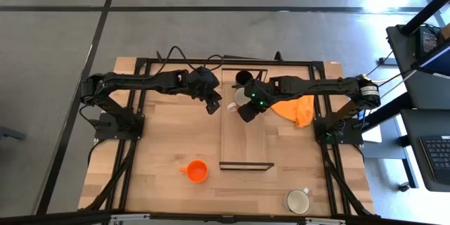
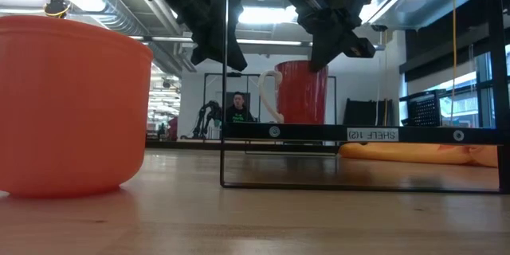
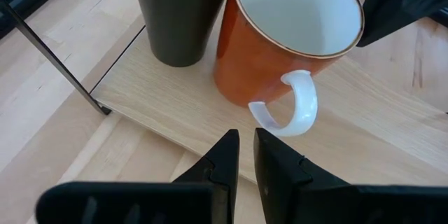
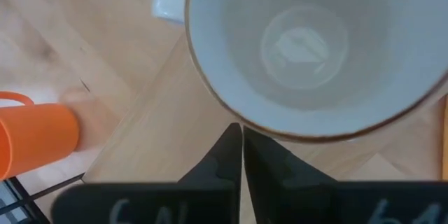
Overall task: Stack small to large cups/mugs on shelf
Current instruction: Put the red pattern mug align with the black cup on the shelf
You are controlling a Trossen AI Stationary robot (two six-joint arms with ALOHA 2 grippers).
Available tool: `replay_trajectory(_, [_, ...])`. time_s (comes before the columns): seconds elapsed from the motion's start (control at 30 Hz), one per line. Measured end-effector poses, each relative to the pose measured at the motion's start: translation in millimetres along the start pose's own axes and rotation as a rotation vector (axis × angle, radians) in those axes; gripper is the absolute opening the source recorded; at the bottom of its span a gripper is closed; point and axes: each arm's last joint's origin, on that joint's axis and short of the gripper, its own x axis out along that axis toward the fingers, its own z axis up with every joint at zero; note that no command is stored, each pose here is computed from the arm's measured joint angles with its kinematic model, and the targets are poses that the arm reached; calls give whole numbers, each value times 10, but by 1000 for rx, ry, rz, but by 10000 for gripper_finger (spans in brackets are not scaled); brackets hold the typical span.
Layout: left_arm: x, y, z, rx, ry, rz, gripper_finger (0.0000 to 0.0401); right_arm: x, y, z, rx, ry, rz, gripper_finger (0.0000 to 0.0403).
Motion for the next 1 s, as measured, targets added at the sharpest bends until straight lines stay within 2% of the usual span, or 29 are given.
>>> replay_trajectory(0.33, [0,0,0,-1,0,-1,39,-2,45,-48,-9,82,78,18])
replay_trajectory(0.43, [0,-11,-3,-11,11,-35,39,-2,62,-66,-12,85,80,18])
replay_trajectory(0.67, [2,-161,-60,4,40,-92,39,-3,63,-66,-12,84,80,18])
replay_trajectory(0.87, [3,-233,-85,-15,42,-93,39,-4,63,-67,-24,83,81,18])
replay_trajectory(1.0, [93,-307,-119,-30,59,-118,39,-4,61,-65,-40,83,81,18])
